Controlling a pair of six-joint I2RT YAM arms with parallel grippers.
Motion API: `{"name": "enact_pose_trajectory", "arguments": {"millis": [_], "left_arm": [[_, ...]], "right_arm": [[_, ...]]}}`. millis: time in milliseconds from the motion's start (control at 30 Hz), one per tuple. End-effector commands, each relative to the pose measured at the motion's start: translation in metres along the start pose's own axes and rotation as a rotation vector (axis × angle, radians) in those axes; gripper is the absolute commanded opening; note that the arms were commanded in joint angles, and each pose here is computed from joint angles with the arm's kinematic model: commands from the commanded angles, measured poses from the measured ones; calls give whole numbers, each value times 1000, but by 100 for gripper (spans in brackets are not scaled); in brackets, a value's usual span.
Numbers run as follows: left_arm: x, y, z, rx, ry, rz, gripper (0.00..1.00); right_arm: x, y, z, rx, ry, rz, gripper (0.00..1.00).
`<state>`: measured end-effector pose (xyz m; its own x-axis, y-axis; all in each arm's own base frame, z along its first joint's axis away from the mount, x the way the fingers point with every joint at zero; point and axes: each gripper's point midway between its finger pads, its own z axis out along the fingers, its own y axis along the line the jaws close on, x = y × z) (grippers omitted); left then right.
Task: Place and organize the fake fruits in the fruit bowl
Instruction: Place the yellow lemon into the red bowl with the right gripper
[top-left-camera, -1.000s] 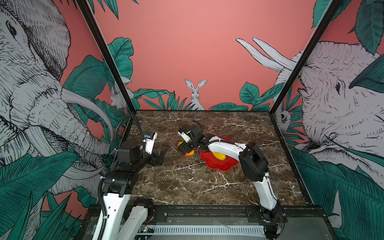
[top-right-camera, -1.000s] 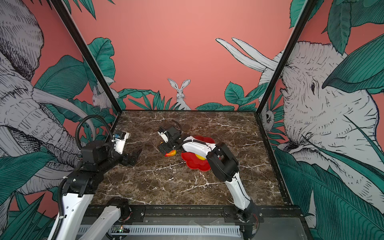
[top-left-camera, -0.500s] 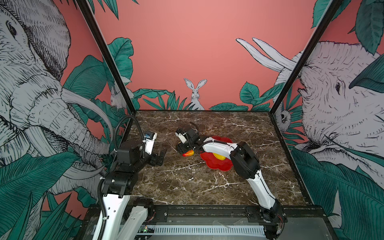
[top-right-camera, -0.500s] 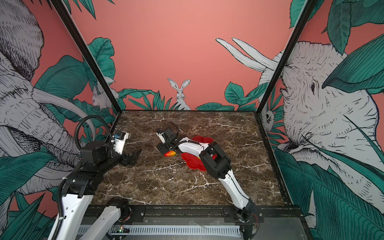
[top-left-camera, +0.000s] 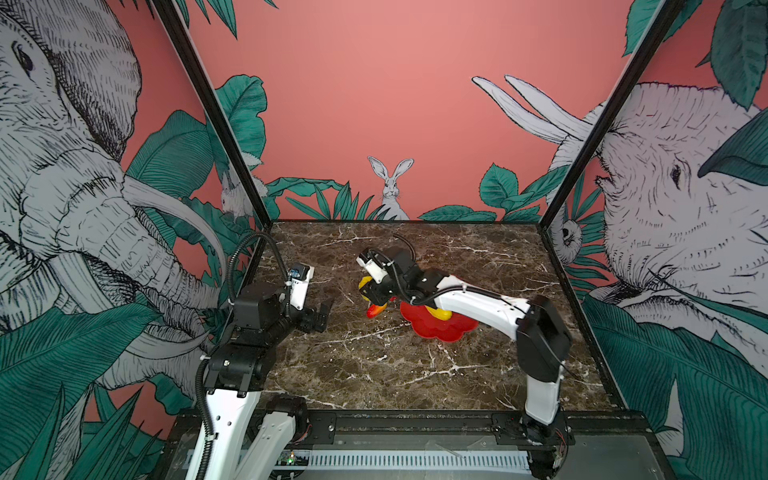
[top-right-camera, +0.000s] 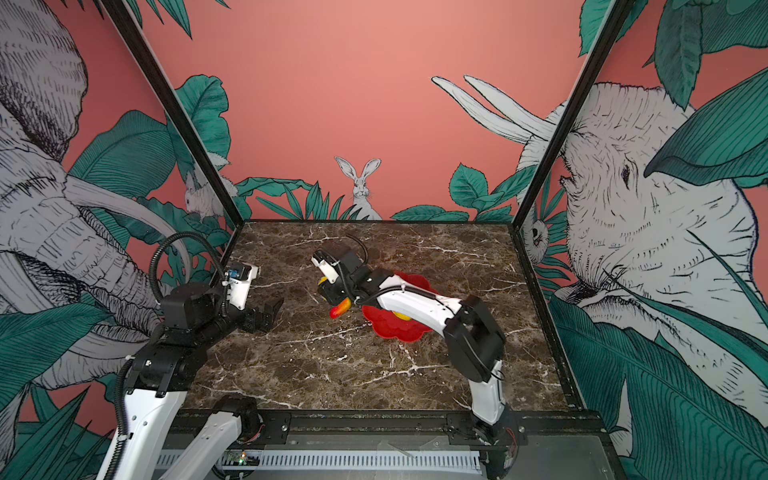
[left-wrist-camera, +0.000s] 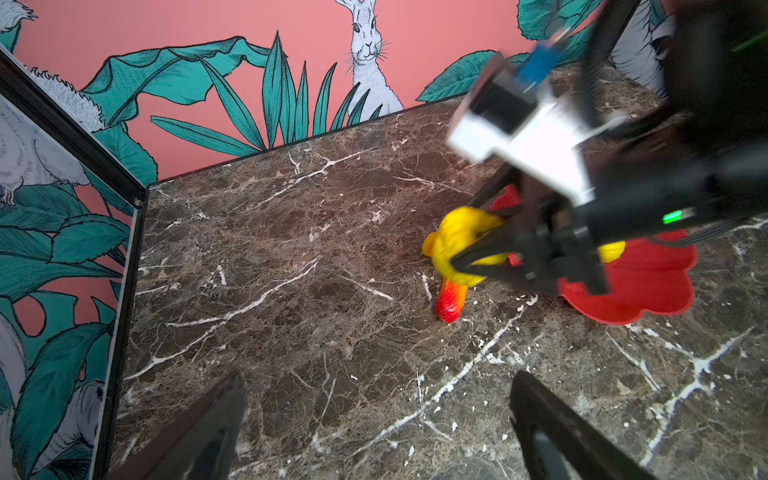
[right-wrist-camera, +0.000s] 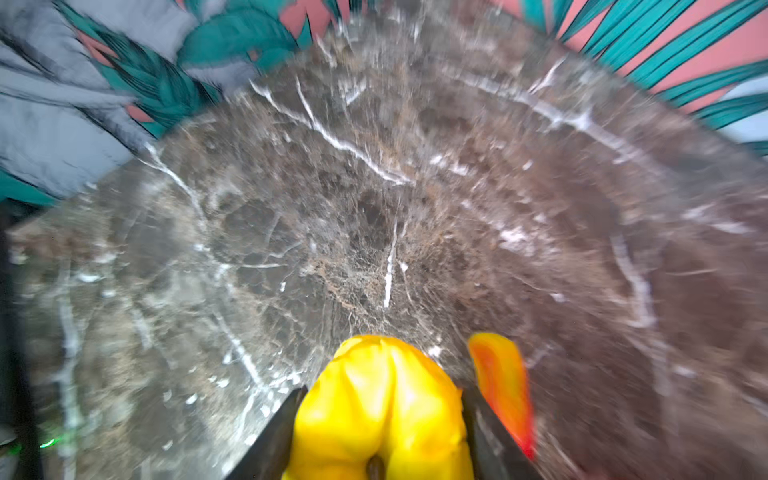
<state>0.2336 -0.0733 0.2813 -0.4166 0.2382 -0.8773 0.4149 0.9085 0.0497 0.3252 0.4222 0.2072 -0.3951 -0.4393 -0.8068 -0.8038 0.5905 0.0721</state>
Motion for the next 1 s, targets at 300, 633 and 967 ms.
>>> {"name": "enact_pose_trajectory", "arguments": {"millis": [300,633,967], "left_arm": [[-5,-4,-1,21,-17,3,100],[-3,-4,2,25,-3,-2,100],[0,-3,2,17,3,3,100]], "right_arm": [[92,-86,-66,261,94,66,42],[129,-94,-14,214,204,87,41],[146,-103,8,238,272,64,45]]}}
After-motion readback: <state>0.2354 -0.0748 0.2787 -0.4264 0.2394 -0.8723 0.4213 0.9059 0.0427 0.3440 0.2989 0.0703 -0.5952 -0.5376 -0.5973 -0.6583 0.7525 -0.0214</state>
